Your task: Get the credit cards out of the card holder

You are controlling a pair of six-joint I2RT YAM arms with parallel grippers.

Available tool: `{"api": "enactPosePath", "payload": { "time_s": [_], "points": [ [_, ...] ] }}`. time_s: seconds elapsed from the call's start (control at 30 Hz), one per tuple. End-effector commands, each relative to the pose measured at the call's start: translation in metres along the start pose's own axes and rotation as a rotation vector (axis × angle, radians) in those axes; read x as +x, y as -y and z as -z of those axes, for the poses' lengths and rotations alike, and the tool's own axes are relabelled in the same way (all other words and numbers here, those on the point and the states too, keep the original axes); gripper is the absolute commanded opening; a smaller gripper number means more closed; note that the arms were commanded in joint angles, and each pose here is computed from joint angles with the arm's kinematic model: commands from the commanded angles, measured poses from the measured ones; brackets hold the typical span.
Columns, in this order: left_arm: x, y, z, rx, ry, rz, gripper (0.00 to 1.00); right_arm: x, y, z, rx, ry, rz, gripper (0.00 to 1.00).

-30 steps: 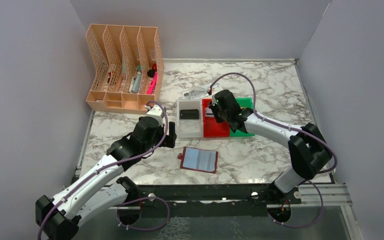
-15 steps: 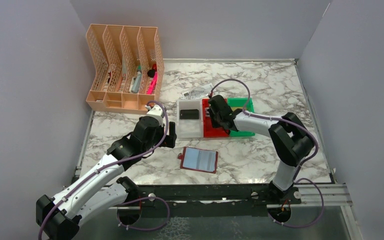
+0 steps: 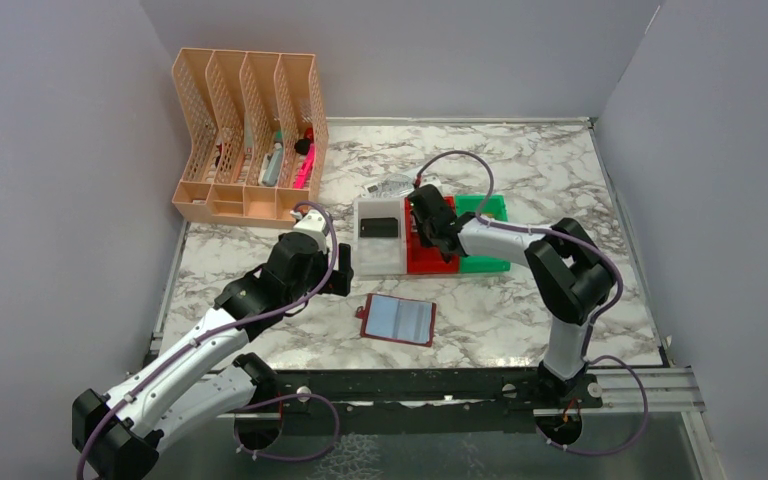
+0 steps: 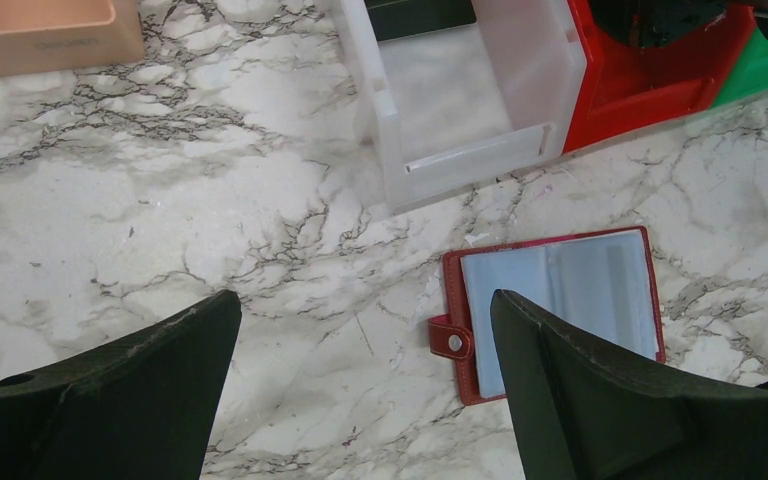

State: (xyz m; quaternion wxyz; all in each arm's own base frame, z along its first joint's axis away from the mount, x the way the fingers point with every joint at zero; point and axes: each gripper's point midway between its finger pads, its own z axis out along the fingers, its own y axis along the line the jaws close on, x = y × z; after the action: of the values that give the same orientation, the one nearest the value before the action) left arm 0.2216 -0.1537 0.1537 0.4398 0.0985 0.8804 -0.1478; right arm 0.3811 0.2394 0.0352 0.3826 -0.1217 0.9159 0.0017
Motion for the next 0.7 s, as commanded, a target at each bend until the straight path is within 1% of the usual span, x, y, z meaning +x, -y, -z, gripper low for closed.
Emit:
{"api": "enactPosePath", "payload": {
  "time_s": [0.0,0.1,0.2,0.3,0.43,0.57,0.67],
  "points": [
    [-0.002,0.002,-0.001,0.017,0.001,-0.004,0.99,-0.016,0.003,0.004,0.012,0.055,-0.016,0.15],
    [-0.001,0.002,-0.001,0.017,-0.001,-0.003,0.99,-0.019,-0.009,0.026,-0.097,0.055,-0.040,0.16],
    [-0.001,0.002,-0.002,0.017,-0.002,-0.002,0.99,-0.027,-0.018,0.062,-0.216,0.100,-0.091,0.26],
    [0.000,0.002,-0.003,0.017,-0.008,-0.002,0.99,-0.010,-0.025,0.088,-0.336,0.104,-0.135,0.30],
    [0.002,0.005,-0.004,0.031,-0.019,0.000,0.99,0.021,-0.035,0.118,-0.469,0.063,-0.239,0.34],
    [0.007,0.016,-0.006,0.094,-0.036,0.002,0.99,0.052,-0.052,0.150,-0.663,0.021,-0.348,0.41],
    [0.010,0.028,-0.007,0.154,-0.062,0.018,0.99,0.070,-0.057,0.164,-0.733,-0.030,-0.423,0.43]
  ]
}}
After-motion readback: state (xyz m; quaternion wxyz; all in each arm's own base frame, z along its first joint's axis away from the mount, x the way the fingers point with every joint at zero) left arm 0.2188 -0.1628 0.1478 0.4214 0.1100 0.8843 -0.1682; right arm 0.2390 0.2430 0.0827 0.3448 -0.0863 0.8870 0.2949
